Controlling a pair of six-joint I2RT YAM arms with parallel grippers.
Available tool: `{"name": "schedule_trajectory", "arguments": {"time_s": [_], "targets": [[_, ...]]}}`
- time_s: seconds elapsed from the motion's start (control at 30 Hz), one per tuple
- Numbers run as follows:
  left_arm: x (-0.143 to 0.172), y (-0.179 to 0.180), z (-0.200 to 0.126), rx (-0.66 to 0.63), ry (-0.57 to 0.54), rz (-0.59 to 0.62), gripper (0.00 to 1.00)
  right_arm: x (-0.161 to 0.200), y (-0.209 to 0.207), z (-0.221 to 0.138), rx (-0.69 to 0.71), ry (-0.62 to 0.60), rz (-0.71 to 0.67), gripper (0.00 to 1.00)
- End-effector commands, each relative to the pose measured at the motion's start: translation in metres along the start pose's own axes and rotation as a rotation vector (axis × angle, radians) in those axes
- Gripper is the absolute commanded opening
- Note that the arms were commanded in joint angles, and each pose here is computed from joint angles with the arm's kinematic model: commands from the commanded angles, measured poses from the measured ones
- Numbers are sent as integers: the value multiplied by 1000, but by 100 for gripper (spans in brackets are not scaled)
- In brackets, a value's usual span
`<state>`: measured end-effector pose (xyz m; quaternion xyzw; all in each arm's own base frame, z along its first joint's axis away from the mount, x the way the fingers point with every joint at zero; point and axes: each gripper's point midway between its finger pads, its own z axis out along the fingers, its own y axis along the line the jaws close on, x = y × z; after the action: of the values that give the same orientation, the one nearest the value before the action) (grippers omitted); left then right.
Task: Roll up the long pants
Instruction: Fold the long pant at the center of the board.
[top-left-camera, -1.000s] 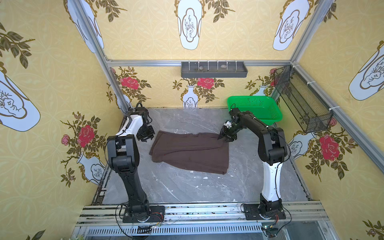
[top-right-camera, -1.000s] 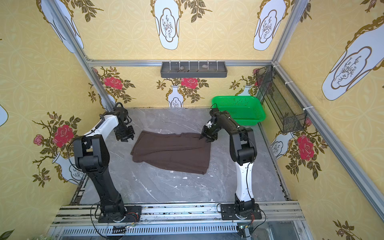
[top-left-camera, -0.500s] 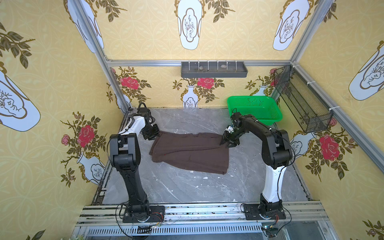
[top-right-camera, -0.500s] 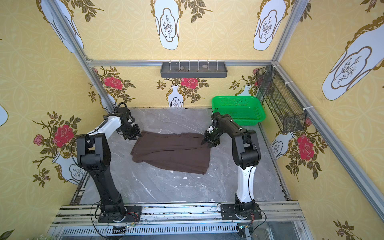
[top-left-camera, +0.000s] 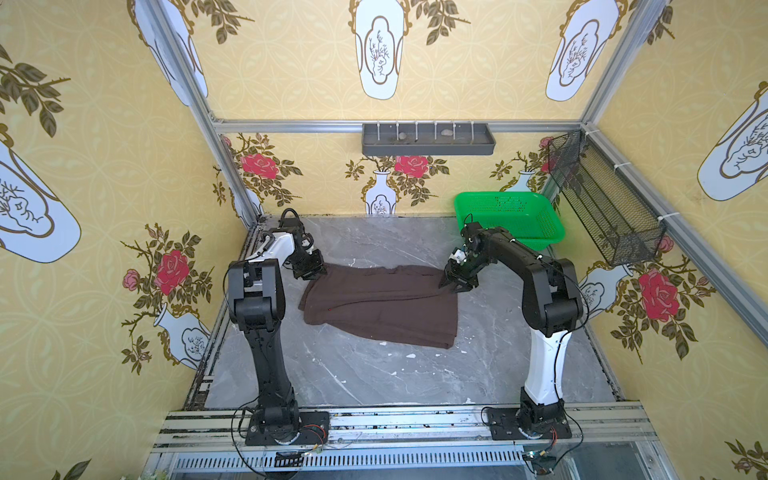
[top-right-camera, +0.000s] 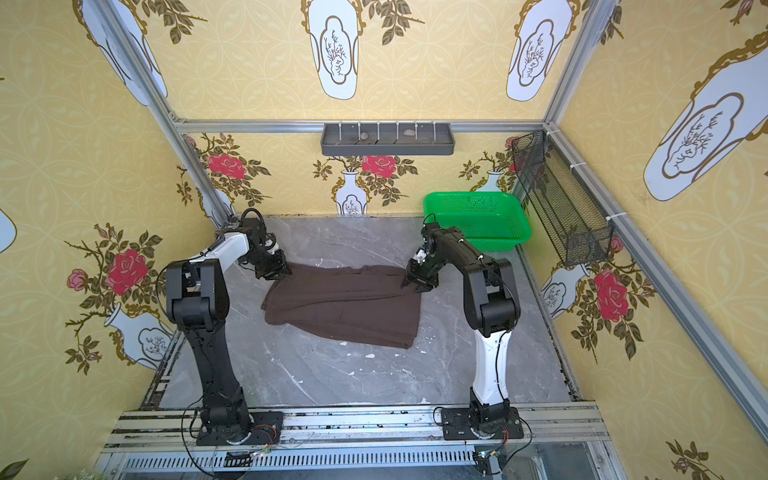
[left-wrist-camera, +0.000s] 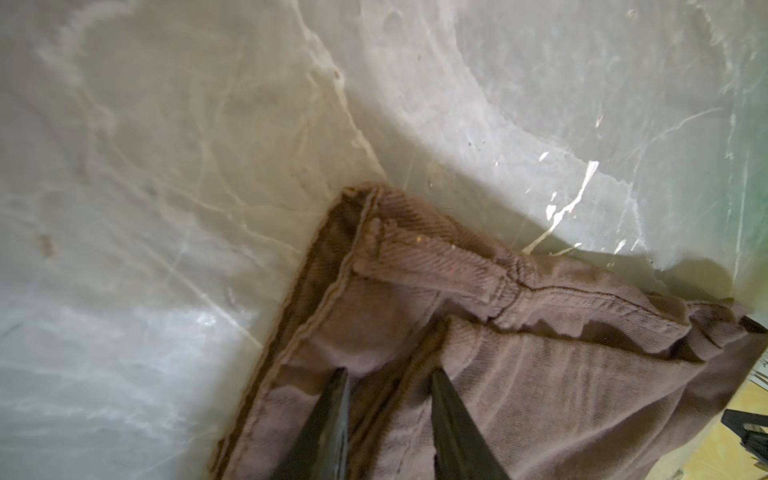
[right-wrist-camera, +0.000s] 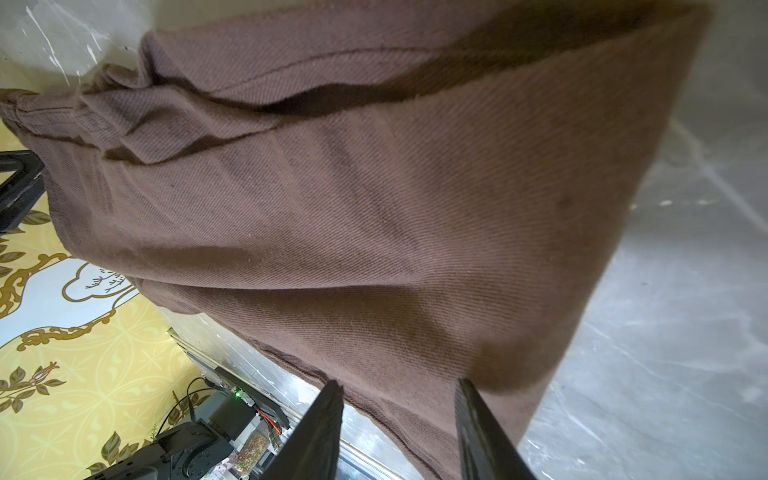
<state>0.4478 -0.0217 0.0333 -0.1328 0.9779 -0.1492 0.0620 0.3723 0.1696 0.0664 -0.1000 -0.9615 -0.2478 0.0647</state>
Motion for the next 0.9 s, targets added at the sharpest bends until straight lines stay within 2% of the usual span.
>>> {"name": "schedule_trajectory", "arguments": {"time_s": [0.0, 0.37, 0.5, 0.6, 0.77, 0.87], "targets": [[4, -11, 7, 52, 24, 39, 32, 5, -3, 1, 15, 21, 2, 46], [10, -28, 1, 123, 42, 48, 0, 5, -7, 11, 10, 40, 30, 46], [4, -32, -6, 128, 32, 58, 0, 2, -6, 10, 7, 38, 34, 46], [-11, -37, -25, 115, -22, 69, 0, 2, -6, 10, 10, 38, 32, 46], [-40, -34, -70, 34, -152, 98, 0, 2, -6, 8, 14, 38, 31, 46], [-46, -26, -74, -7, -153, 112, 0, 2, -6, 8, 13, 39, 30, 46]]}}
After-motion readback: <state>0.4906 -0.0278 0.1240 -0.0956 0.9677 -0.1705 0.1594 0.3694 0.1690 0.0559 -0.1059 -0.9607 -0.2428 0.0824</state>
